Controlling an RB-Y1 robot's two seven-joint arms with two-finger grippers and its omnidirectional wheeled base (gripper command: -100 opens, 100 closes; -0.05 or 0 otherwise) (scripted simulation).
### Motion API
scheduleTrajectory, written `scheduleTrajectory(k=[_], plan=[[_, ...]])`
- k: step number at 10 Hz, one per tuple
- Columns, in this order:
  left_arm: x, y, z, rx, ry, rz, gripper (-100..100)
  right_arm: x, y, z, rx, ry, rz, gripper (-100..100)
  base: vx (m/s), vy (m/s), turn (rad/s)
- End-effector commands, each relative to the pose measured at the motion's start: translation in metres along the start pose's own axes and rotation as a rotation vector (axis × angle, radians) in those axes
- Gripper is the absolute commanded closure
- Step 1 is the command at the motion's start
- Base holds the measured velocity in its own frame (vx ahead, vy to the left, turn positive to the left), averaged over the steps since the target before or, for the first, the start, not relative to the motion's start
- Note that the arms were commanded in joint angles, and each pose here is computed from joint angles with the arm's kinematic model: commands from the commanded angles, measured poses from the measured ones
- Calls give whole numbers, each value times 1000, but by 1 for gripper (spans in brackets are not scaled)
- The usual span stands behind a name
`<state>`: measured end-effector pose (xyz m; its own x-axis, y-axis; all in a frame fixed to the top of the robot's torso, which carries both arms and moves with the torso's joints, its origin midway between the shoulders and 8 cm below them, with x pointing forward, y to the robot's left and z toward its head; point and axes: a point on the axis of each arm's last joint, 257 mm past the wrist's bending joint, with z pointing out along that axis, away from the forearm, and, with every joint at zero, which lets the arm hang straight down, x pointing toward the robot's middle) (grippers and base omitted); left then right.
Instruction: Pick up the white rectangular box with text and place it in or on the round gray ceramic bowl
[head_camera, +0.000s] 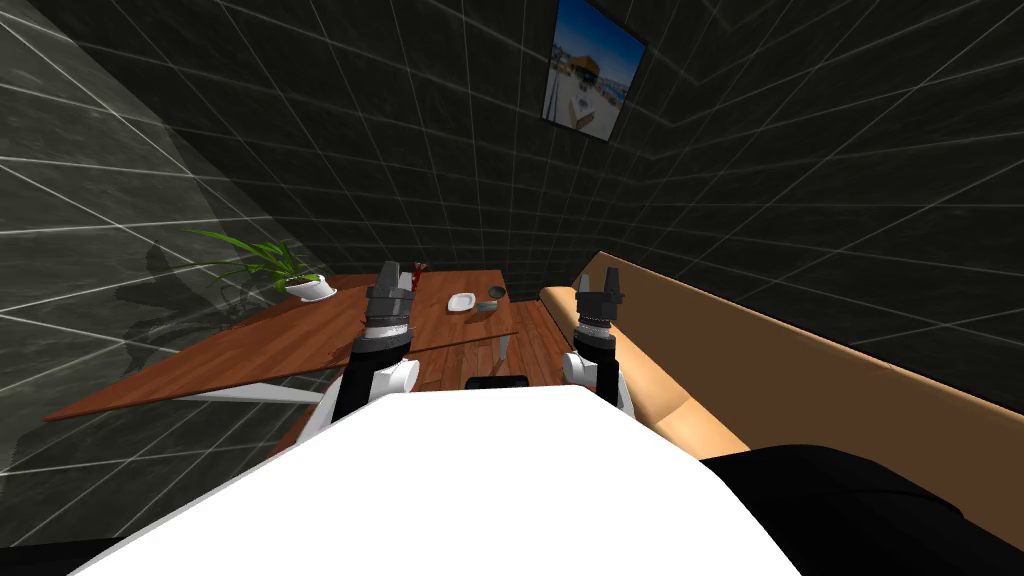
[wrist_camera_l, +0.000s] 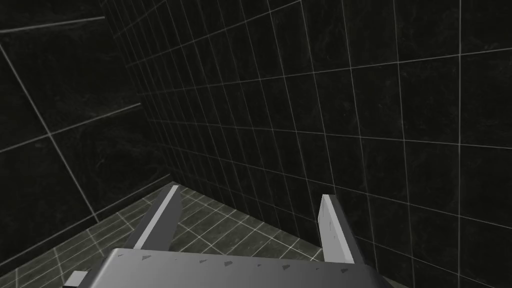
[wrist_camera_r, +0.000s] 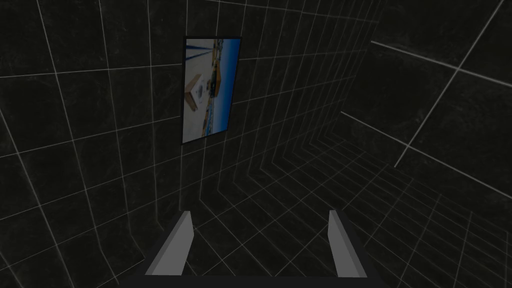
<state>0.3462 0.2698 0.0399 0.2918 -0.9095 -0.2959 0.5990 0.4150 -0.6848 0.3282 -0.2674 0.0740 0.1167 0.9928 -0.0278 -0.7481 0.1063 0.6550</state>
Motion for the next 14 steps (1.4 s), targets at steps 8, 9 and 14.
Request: scheduleTrajectory(k=[8, 9, 14], plan=[[-14, 60, -30, -224, 89, -27, -100, 0, 0, 0, 0, 0, 0, 0, 11, -180, 14], [-16, 71, -37, -269, 104, -30, -100, 0, 0, 0, 0, 0, 0, 0, 58, -178, 21], [-20, 114, -66, -437, 149, -68, -100, 0, 0, 0, 0, 0, 0, 0, 25, -180, 24]])
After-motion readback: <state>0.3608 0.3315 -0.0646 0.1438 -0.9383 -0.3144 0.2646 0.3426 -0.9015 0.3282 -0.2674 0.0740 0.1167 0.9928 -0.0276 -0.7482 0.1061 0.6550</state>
